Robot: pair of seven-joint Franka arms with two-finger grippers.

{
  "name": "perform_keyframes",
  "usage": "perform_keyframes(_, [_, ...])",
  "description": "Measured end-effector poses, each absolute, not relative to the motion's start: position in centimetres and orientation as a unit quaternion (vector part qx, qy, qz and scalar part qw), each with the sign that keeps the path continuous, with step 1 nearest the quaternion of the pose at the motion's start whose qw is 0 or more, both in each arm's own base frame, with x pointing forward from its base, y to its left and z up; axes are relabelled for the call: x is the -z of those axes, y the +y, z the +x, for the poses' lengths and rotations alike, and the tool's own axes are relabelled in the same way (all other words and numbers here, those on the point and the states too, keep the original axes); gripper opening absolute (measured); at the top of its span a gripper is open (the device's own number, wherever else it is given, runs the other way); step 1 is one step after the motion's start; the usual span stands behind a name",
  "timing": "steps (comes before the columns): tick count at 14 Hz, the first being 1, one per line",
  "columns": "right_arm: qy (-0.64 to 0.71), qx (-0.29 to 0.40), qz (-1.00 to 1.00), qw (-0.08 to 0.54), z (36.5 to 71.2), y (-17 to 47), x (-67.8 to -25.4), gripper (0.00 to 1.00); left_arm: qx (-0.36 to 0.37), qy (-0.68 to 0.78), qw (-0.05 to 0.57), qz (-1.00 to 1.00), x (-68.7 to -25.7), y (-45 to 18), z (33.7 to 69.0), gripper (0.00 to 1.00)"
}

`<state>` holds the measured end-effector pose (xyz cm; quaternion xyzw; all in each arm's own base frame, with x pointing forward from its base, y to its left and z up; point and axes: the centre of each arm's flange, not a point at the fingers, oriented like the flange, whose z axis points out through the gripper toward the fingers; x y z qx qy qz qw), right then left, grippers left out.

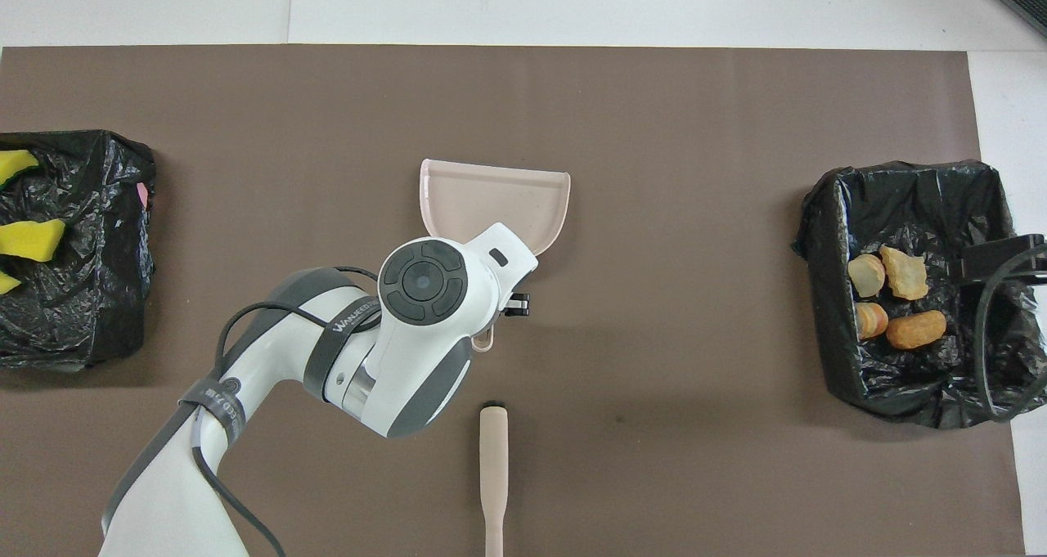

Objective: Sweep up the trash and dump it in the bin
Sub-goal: 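Place the dustpan back at the table center with the left gripper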

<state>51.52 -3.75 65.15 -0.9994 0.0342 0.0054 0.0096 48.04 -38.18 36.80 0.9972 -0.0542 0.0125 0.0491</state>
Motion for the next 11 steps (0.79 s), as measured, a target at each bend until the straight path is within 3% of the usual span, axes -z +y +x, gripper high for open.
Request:
perform_keyframes(5, [0.034,-0.005,-0.999,0.01,51.5,-3.8,-65.2,1.0,-0.001,-0.032,0.068,0.997,-36.5,-38.2,47.9,0.32])
perform_keyframes(6, [0.034,-0.005,-0.999,0.01,51.5,-3.8,-65.2,1.0,0.001,-0.029,0.07,0.997,-36.5,-38.2,47.9,0.39])
perform_keyframes(11, [0.034,-0.005,-0.999,0.01,51.5,-3.7,-65.2,1.0,-0.008,-0.018,0.074,0.997,-37.7,-37.1,48.8,0.96])
